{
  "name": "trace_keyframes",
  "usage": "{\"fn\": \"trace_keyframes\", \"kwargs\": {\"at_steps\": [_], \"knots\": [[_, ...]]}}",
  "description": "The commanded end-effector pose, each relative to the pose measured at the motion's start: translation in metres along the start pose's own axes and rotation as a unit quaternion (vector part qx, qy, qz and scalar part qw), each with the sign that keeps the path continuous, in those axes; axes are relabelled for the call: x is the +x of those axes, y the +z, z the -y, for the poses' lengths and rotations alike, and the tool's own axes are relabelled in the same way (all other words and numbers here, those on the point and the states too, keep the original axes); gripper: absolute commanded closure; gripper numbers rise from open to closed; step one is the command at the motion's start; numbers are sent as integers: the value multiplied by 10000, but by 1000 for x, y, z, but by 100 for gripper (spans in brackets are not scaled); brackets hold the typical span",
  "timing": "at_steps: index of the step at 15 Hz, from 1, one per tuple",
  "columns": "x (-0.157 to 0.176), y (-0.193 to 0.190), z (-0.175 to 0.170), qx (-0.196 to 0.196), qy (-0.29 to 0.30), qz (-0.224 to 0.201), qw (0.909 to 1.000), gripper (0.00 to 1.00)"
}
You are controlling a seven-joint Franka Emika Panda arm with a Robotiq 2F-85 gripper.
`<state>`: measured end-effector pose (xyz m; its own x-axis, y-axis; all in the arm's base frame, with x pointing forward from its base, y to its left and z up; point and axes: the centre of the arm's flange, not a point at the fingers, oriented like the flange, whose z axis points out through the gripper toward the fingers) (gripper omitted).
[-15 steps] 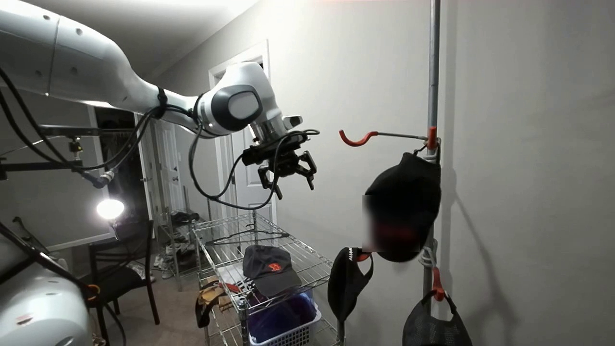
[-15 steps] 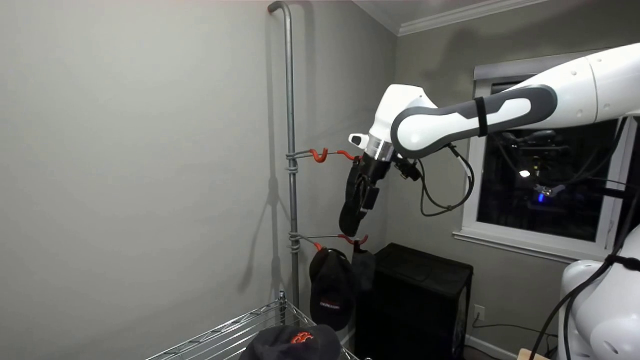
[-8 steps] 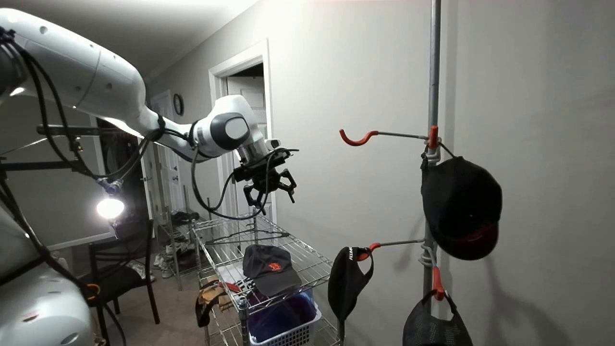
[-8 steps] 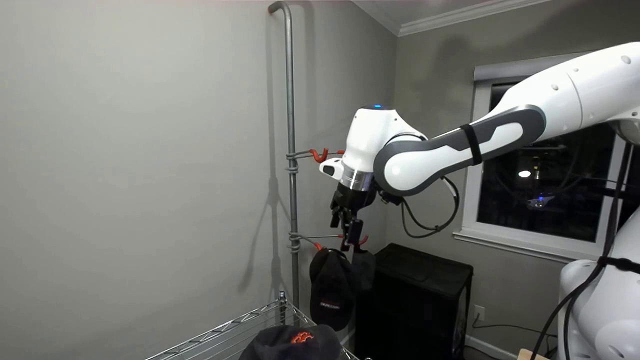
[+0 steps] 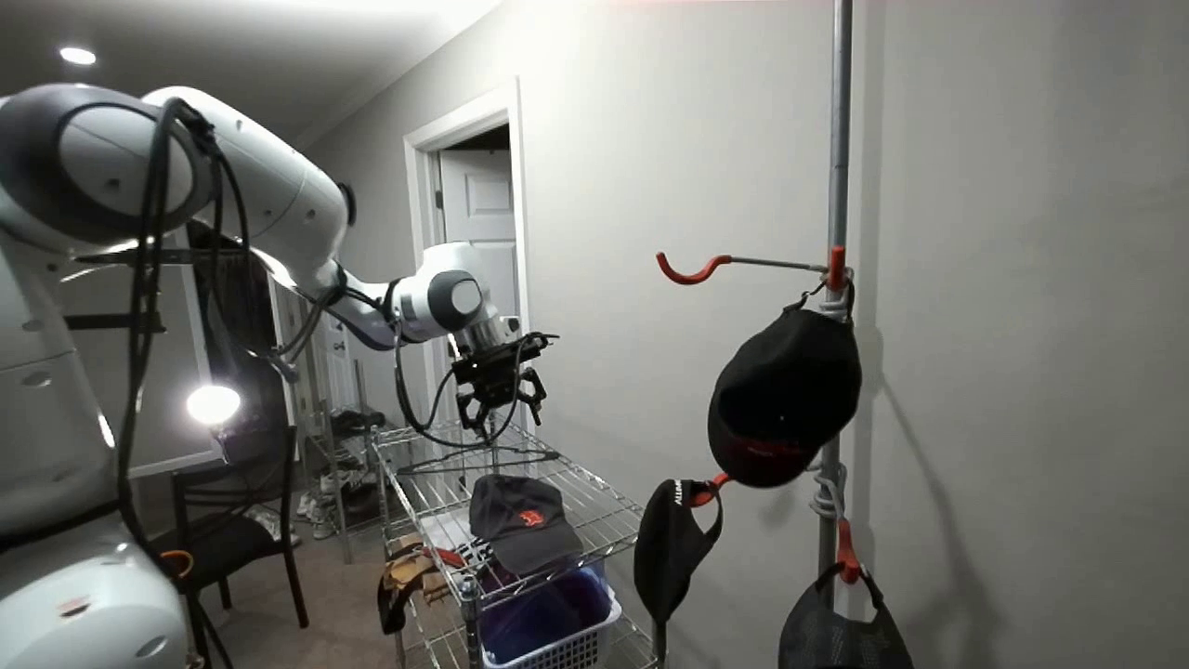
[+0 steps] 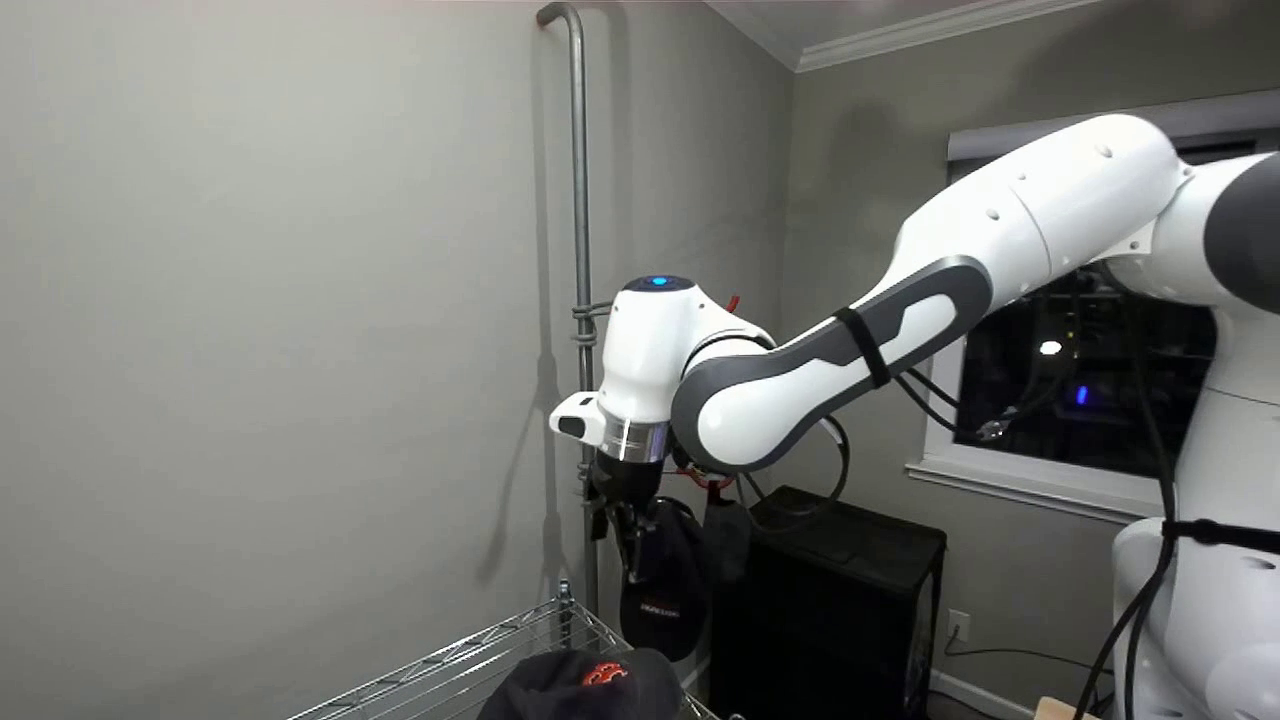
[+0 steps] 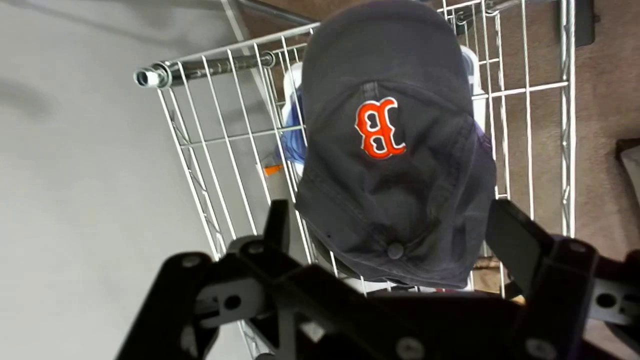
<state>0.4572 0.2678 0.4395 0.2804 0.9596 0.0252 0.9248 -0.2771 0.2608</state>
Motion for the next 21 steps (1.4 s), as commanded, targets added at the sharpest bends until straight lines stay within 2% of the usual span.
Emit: {"fn": "trace_keyframes", "kwargs": {"at_steps": [1,7,13,14,16,21], "knots": [[24,34,-4,548,-609,-158,9965,0],[45,80,13,950,-1610,-263,9820,0],[68,114,20,991,-1958,-362,9749,1],[70,120,18,1006,-1950,-400,9748,25],[71,133,13,990,-2013,-364,9738,30],[71,158,6,1111,-2009,-259,9730,64]]}}
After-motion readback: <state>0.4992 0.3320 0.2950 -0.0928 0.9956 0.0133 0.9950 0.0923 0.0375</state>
